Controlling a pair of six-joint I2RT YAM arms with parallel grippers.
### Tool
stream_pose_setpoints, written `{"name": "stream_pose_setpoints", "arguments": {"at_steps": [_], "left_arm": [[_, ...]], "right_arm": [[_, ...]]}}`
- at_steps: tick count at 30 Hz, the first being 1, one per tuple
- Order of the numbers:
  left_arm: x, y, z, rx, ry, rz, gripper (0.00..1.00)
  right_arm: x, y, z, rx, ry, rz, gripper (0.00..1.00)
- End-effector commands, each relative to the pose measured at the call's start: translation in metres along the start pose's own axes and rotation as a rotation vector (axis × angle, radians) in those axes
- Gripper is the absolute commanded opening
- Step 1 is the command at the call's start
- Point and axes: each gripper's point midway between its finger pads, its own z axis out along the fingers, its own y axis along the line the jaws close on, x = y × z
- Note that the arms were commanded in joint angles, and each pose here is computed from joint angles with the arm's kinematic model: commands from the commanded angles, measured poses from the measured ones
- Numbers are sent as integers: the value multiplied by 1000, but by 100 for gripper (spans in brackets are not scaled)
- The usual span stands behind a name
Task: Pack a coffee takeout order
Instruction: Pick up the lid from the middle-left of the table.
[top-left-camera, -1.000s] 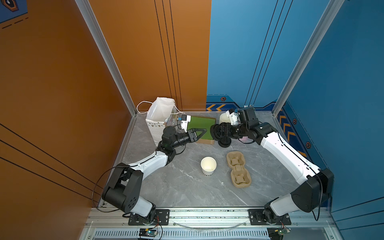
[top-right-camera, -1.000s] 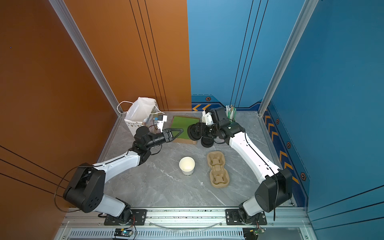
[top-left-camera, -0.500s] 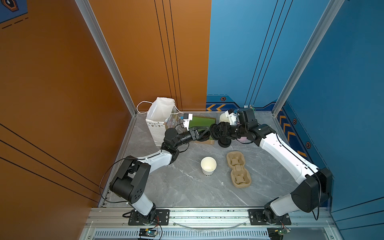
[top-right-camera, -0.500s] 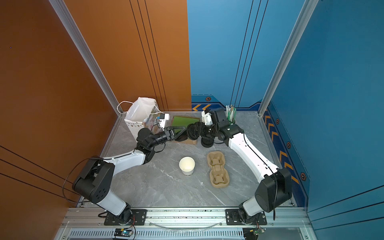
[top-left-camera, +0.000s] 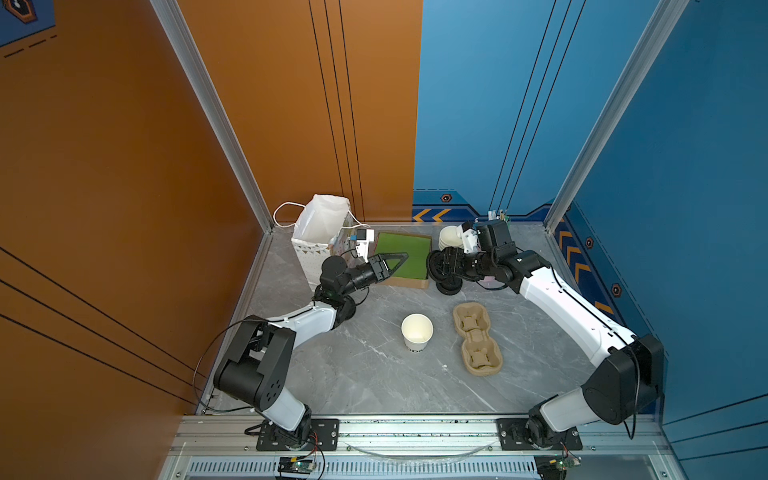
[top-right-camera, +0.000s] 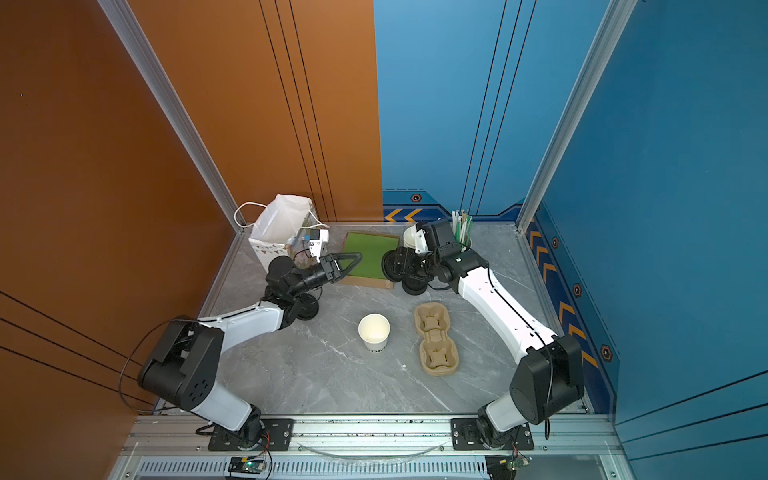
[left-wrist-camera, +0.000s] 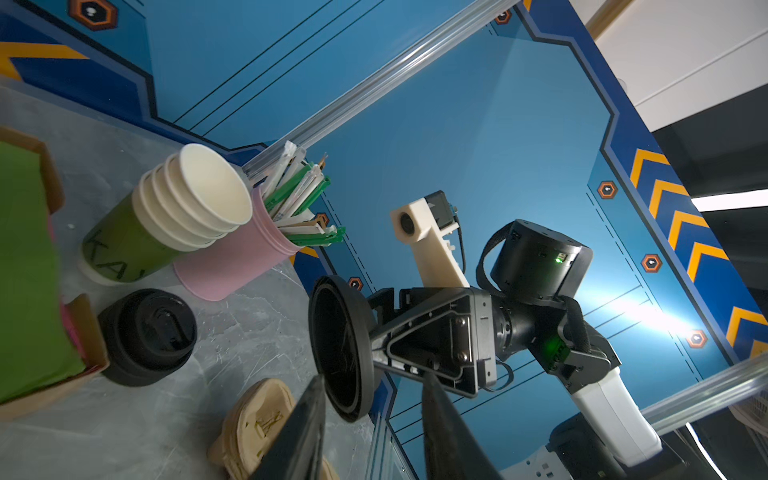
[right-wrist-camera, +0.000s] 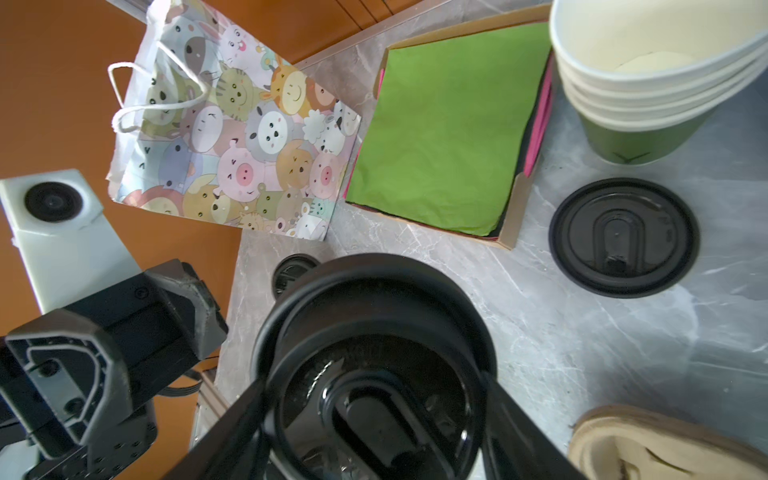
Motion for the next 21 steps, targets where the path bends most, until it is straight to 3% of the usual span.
{"name": "stream_pose_setpoints", "arguments": {"at_steps": [1,6,10,21], "left_arm": [[2,10,-22,-140,19,100,46],[17,40,-71,-527,115,246,57],[23,53,-116,-747,176,298,66],[28,66,-174,-913,168,290,80]], "right_arm": [[4,-21,-2,115,3,-58,72],[15,-25,5,182,40,-144,73],[30,-15,9,226,84,-262,73],[99,20,18,270,271,-542,73]]}}
